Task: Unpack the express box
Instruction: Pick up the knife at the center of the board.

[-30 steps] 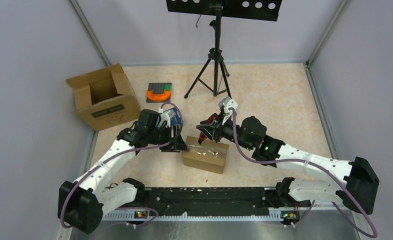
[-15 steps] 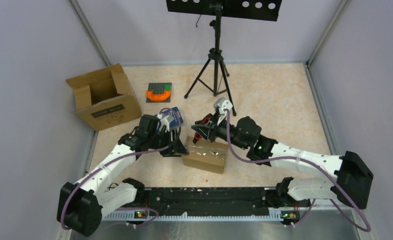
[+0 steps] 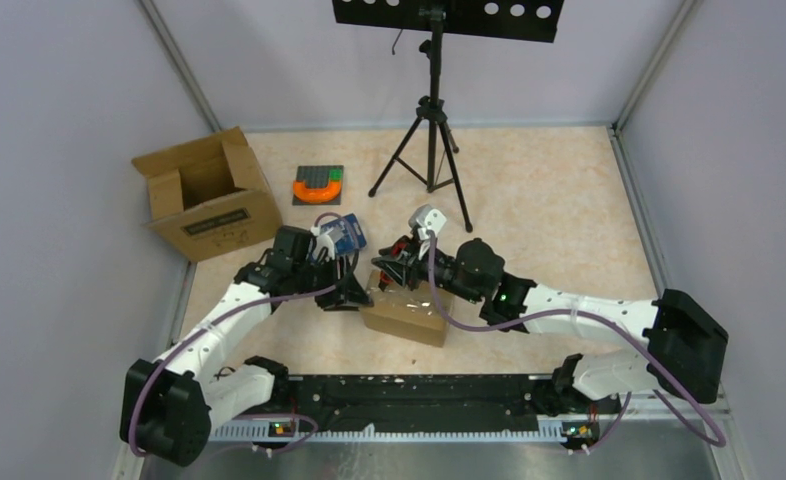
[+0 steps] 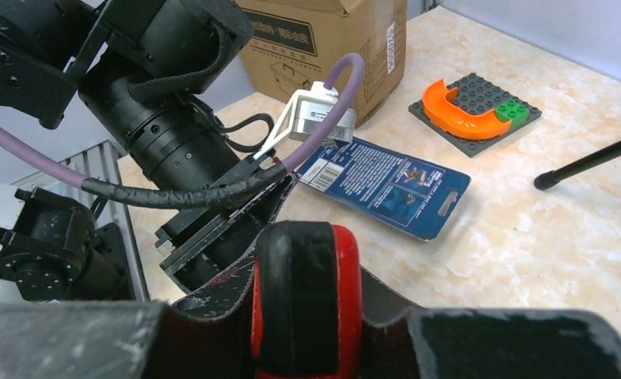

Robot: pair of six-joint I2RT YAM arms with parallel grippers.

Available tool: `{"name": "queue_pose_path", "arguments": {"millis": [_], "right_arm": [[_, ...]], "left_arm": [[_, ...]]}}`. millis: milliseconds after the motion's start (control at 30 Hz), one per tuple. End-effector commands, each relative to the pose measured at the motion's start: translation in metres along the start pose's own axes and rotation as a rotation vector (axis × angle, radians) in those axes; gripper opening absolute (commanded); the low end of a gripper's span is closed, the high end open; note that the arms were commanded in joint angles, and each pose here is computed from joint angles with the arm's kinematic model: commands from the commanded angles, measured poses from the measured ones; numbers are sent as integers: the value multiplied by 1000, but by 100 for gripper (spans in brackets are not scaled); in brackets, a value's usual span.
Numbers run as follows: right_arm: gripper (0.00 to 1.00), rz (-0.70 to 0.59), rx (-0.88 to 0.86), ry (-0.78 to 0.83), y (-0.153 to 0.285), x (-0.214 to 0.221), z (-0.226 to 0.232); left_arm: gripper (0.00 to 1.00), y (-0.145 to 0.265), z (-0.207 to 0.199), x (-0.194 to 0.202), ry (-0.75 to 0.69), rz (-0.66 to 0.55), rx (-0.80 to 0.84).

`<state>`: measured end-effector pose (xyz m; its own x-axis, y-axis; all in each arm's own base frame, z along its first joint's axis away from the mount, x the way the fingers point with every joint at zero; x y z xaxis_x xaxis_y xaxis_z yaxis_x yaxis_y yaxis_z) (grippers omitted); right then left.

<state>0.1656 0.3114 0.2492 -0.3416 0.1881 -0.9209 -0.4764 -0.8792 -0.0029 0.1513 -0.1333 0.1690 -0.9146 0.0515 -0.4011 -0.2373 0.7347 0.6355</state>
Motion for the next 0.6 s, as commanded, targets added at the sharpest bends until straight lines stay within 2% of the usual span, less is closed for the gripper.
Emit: {"name": "queue_pose_path", "arguments": {"millis": [0, 367, 567], "right_arm": [[0, -115, -56, 28, -7, -24, 15], [0, -173, -23, 84, -16, -28, 12], [0, -152, 6, 142, -15, -21, 5]], "left_arm": [[46, -2, 17, -4, -35, 8, -121], [45, -2, 11, -16, -77, 12, -75], [46, -1, 8, -20, -85, 1, -69]]}}
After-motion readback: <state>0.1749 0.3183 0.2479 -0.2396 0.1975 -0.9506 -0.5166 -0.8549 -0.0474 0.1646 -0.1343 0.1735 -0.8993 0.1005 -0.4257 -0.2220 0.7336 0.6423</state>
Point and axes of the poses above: each gripper's point midway between its finger pads, its own y axis back along the fingers, its own z axis along the line the jaws close on, x = y × z, the point moved 8 cm from there along y, back along the fingers, and after that the axes turned 14 degrees about -y, right-handed, at the moved point
